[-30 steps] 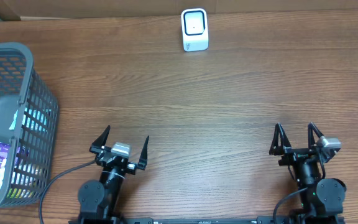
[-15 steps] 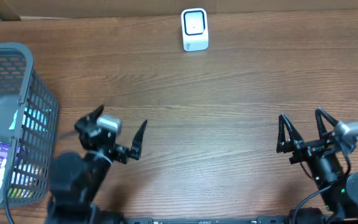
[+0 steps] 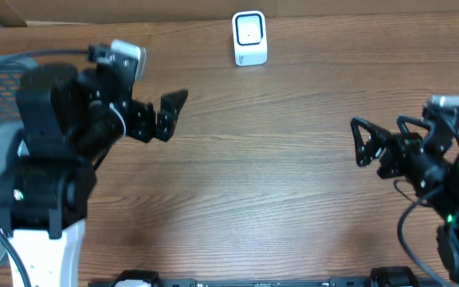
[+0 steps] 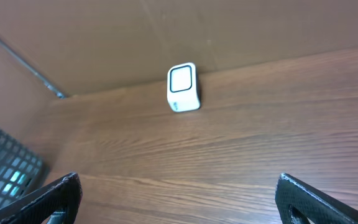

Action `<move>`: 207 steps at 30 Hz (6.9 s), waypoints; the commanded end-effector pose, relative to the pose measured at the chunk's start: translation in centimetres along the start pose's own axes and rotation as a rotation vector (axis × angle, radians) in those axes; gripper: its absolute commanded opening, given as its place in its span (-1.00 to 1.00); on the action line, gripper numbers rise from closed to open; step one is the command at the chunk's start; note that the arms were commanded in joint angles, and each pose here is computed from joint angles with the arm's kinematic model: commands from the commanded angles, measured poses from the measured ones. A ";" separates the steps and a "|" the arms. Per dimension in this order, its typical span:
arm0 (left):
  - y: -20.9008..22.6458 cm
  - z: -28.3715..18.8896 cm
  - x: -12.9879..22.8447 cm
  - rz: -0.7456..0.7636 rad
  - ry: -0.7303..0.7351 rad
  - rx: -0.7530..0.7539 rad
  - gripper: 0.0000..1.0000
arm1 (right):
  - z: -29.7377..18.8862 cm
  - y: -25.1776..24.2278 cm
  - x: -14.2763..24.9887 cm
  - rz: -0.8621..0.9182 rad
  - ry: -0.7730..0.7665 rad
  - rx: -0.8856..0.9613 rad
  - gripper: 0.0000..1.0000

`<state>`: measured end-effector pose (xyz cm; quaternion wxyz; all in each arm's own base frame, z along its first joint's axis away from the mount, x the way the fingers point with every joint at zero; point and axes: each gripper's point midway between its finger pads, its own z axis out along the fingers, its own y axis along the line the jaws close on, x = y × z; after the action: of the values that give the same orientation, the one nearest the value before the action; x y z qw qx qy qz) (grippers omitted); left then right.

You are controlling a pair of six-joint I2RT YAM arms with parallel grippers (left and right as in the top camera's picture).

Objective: Scan the item barcode
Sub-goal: 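Raise the left arm and swing its gripper over the grey basket, then reach into the basket and grasp the white cosmetic tube with left gripper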

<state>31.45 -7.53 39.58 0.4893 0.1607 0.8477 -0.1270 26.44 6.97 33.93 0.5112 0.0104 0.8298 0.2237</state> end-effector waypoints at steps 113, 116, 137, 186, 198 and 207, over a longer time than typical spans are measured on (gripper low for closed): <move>30.6 -8.1 43.2 -1.729 0.648 -1.284 -0.26 | 7.8 -3.1 8.0 0.177 0.468 0.035 0.95; 30.4 -8.1 43.3 -1.734 0.658 -1.278 -0.91 | 7.8 -3.1 8.0 0.177 0.468 0.035 0.96; 36.4 -13.4 23.9 -1.461 0.341 -1.175 -0.92 | 7.8 -3.1 8.0 0.177 0.468 0.035 0.97; 33.1 -9.7 35.7 -1.654 0.409 -1.154 0.71 | 7.3 -3.9 9.0 0.182 0.507 0.084 0.97; 31.6 -7.9 41.8 -1.674 0.453 -1.220 0.75 | 7.1 -3.9 9.4 0.187 0.521 0.088 0.97; 29.6 -7.5 43.5 -1.729 0.509 -1.227 0.80 | 7.1 -4.0 9.4 0.188 0.524 0.090 0.97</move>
<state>17.58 30.01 4.51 0.0638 -0.7290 0.6791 0.0571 28.49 8.30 20.99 0.2424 0.0583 0.9406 0.2304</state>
